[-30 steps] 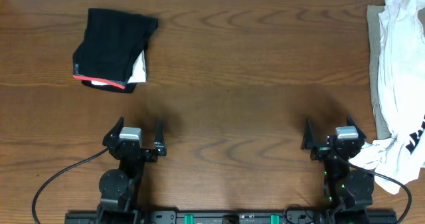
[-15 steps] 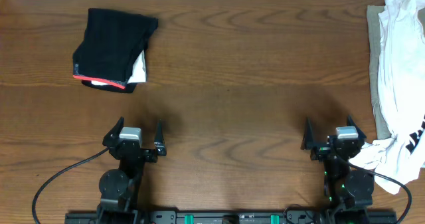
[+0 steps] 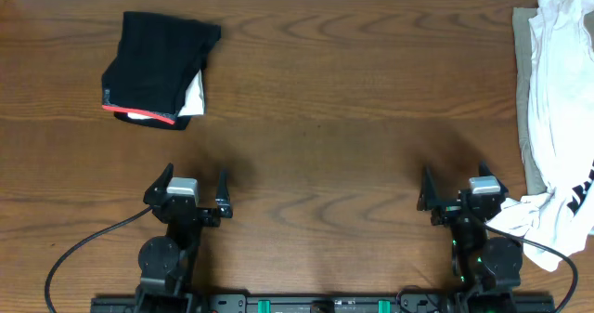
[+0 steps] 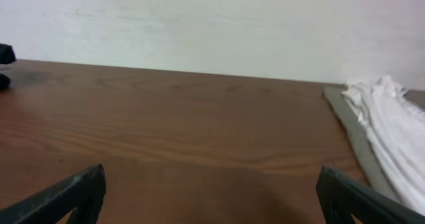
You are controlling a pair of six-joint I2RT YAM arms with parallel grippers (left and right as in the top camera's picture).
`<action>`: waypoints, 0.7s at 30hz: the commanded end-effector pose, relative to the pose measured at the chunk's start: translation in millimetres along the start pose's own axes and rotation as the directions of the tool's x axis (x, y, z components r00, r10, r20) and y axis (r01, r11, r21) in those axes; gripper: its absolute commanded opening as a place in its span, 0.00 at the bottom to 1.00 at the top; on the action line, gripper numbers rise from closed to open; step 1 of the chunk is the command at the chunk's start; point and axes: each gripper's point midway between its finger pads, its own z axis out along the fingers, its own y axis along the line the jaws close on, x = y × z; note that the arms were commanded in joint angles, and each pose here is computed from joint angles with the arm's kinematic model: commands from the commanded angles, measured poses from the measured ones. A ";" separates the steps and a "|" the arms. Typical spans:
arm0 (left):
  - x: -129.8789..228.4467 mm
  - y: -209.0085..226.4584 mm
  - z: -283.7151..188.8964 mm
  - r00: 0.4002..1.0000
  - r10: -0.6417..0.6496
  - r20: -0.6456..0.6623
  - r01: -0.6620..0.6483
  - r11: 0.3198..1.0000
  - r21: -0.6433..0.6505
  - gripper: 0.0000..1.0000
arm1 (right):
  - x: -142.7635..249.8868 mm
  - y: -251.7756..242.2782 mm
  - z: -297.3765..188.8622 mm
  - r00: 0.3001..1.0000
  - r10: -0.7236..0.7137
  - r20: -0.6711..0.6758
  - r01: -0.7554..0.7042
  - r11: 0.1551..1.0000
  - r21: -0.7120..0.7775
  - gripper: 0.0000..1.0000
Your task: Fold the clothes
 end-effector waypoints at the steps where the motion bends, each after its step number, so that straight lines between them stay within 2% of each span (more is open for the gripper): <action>1: 16.7 1.1 1.1 0.999 0.015 -0.047 -0.015 1.000 -0.006 0.98 | -6.4 0.0 -3.4 0.997 0.071 -0.008 -0.071 0.997 -0.005 0.99; 9: 16.8 1.1 1.1 0.999 0.015 -0.048 -0.015 1.000 -0.006 0.98 | -81.7 0.4 -37.3 0.991 0.124 0.046 -0.123 0.992 -0.009 0.99; 12: 16.7 1.1 1.1 0.999 0.015 -0.047 -0.015 1.000 -0.006 0.98 | -102.7 -6.1 -55.0 0.990 0.133 0.043 -0.134 0.991 0.031 0.99; 17: 16.7 1.1 1.1 0.999 0.015 -0.047 -0.015 1.000 -0.006 0.98 | -118.0 -8.9 -75.3 0.968 0.251 -0.021 -0.249 0.966 0.062 0.99; 21: 16.8 1.1 1.1 0.999 0.015 -0.048 -0.015 1.000 -0.006 0.98 | -113.3 -20.3 -76.0 0.946 0.304 -0.112 -0.284 0.945 0.163 0.99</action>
